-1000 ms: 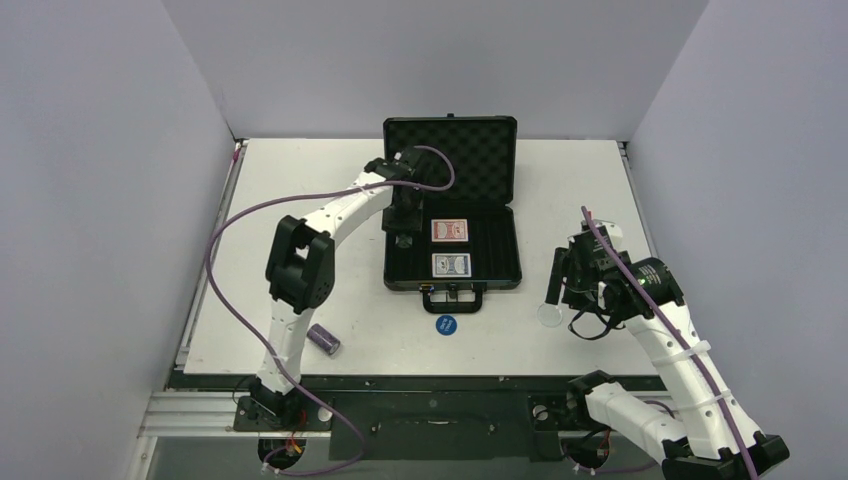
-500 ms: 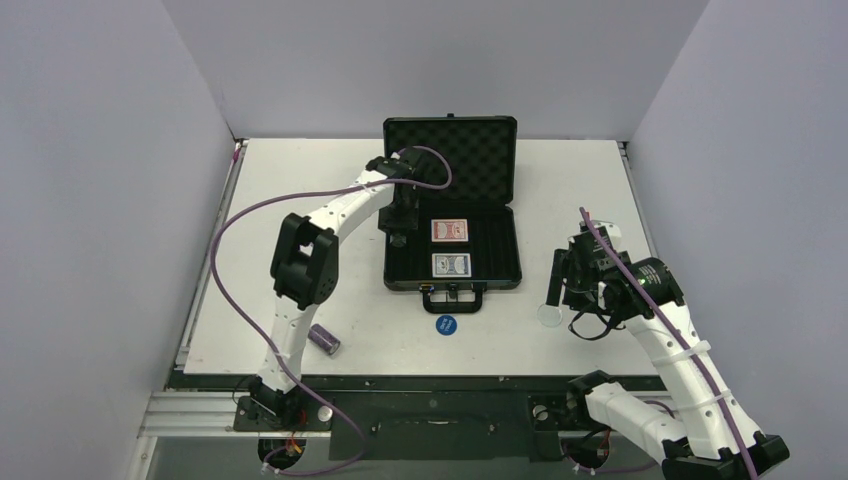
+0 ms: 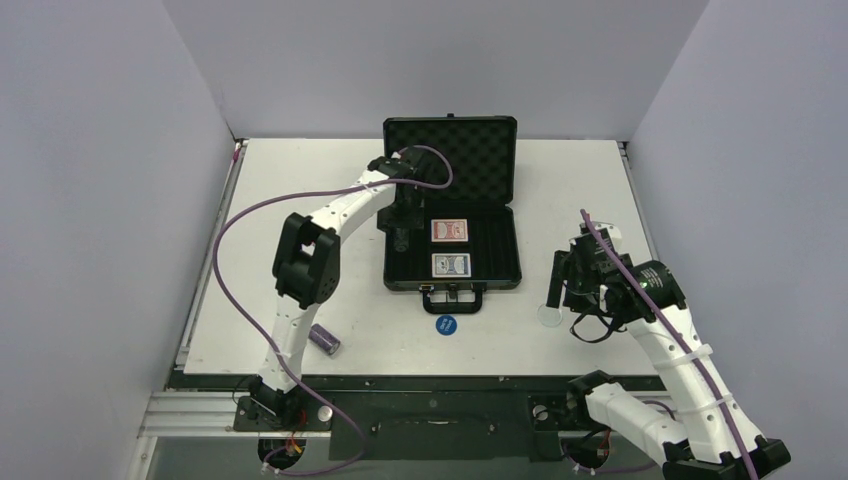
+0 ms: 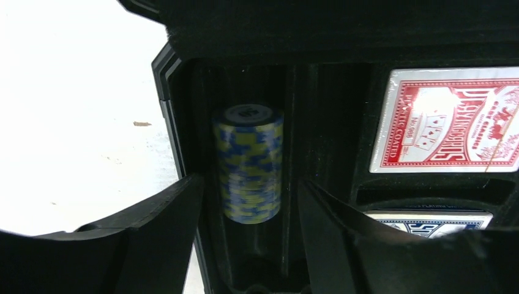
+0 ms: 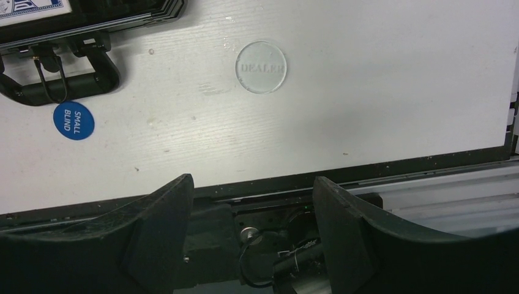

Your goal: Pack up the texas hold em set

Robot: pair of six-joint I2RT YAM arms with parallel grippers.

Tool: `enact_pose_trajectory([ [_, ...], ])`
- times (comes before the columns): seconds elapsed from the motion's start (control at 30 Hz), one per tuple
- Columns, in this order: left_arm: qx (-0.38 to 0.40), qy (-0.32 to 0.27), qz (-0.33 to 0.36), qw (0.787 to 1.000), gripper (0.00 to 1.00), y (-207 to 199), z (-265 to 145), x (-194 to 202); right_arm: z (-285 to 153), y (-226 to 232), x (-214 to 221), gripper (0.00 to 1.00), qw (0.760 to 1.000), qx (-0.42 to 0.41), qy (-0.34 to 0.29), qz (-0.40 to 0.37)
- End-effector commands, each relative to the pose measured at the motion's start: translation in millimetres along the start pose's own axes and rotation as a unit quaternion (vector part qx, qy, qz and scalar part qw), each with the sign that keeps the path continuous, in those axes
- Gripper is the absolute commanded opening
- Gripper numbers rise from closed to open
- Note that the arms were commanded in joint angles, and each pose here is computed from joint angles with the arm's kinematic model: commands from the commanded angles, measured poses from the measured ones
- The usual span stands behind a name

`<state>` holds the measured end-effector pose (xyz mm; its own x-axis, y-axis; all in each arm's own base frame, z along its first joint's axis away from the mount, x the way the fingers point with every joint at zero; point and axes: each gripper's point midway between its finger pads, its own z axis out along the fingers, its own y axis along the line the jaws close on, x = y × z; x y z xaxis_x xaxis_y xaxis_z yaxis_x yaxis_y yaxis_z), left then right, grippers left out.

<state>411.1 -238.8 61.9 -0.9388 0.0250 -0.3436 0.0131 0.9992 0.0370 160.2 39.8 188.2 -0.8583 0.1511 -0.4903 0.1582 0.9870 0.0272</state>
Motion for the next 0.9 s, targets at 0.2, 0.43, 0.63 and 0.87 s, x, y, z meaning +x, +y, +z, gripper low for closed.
enact_pose_trajectory([
  [0.2,0.036,-0.072,-0.022,0.997,0.73,-9,-44,-40,1,-1,0,0.67,1.0,0.001,0.002,-0.003],
  [0.43,0.057,-0.112,-0.024,0.992,0.76,5,-99,-42,3,2,-8,0.67,1.0,0.003,0.004,-0.012],
  [0.63,0.06,-0.136,-0.044,0.988,0.77,49,-137,-13,1,9,-27,0.67,1.0,0.003,-0.004,-0.026],
  [0.87,0.042,-0.156,-0.073,0.984,0.79,104,-157,28,-1,49,-55,0.66,0.998,-0.054,-0.015,-0.015],
])
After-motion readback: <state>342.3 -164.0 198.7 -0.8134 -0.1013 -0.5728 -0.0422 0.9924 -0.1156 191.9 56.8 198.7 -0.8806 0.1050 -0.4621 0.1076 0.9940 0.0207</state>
